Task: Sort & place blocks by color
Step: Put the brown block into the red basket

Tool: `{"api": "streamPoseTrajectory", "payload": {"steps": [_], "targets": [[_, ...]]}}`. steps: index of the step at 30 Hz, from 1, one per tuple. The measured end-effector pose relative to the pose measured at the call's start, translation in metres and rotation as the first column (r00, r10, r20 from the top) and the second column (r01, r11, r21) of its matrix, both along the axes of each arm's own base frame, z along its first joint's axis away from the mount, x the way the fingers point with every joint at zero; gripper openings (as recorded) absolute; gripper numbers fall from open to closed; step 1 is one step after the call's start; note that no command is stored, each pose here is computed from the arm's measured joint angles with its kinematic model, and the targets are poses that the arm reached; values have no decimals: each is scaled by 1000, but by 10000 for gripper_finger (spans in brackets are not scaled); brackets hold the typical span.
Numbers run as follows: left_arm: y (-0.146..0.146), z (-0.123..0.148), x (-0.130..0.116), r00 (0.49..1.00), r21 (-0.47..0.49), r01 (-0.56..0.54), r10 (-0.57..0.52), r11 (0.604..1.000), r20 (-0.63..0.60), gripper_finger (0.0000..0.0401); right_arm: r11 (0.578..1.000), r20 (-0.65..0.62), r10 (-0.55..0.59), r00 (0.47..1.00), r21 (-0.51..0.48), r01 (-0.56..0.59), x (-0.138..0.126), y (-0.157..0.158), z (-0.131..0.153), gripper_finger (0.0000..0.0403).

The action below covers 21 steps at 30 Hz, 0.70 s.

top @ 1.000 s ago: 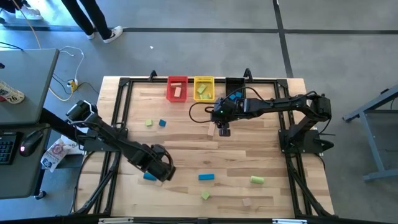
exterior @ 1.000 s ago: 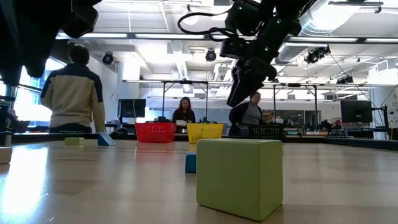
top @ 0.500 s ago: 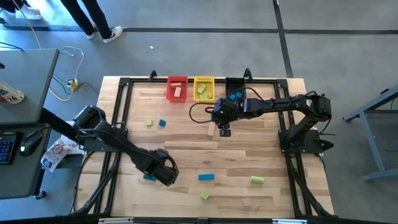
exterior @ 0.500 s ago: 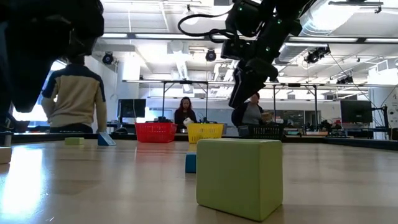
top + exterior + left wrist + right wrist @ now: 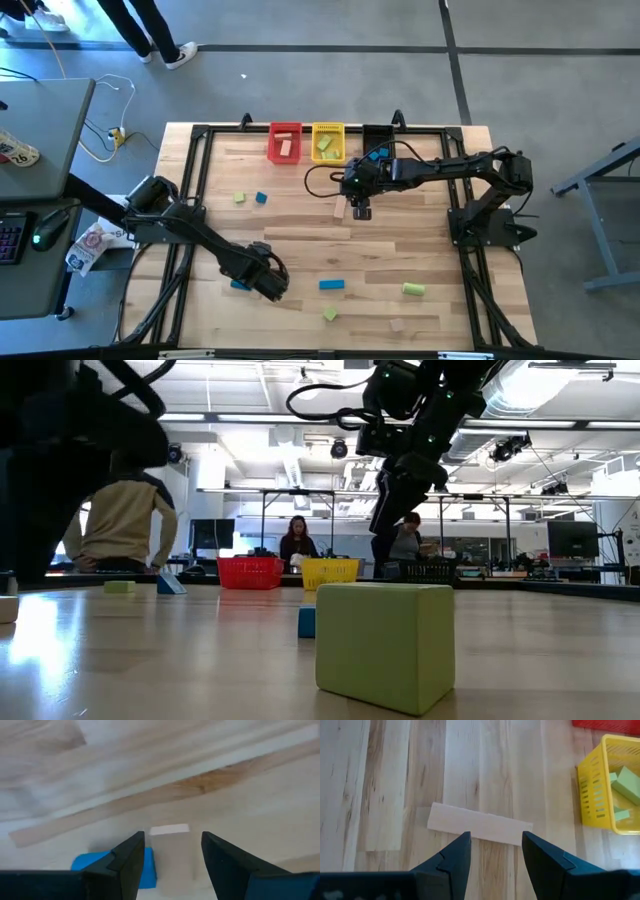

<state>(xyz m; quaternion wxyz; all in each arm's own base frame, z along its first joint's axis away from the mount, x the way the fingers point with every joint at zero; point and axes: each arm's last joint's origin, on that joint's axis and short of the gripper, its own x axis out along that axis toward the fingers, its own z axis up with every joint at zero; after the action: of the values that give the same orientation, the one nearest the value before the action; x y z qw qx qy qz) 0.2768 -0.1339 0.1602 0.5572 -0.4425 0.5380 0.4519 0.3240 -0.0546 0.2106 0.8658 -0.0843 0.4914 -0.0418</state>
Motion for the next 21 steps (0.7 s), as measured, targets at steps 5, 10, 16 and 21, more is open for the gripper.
{"api": "streamPoseTrajectory", "payload": {"steps": [5,10,16,21], "targets": [[-3,-9,5,1000,-23,0,0,1000,-6,182,1000,-6,0,1000,1,0,0,0,0,163],[-5,-21,6,998,-47,-1,-2,999,-55,182,1000,-6,0,1000,1,0,0,0,0,163],[-7,-24,8,999,-61,1,-4,998,-52,182,1000,-3,0,1000,1,0,0,0,0,163],[-12,-24,5,998,-69,9,-13,998,-56,182,1000,-5,-1,1000,1,1,-1,0,0,163]]}}
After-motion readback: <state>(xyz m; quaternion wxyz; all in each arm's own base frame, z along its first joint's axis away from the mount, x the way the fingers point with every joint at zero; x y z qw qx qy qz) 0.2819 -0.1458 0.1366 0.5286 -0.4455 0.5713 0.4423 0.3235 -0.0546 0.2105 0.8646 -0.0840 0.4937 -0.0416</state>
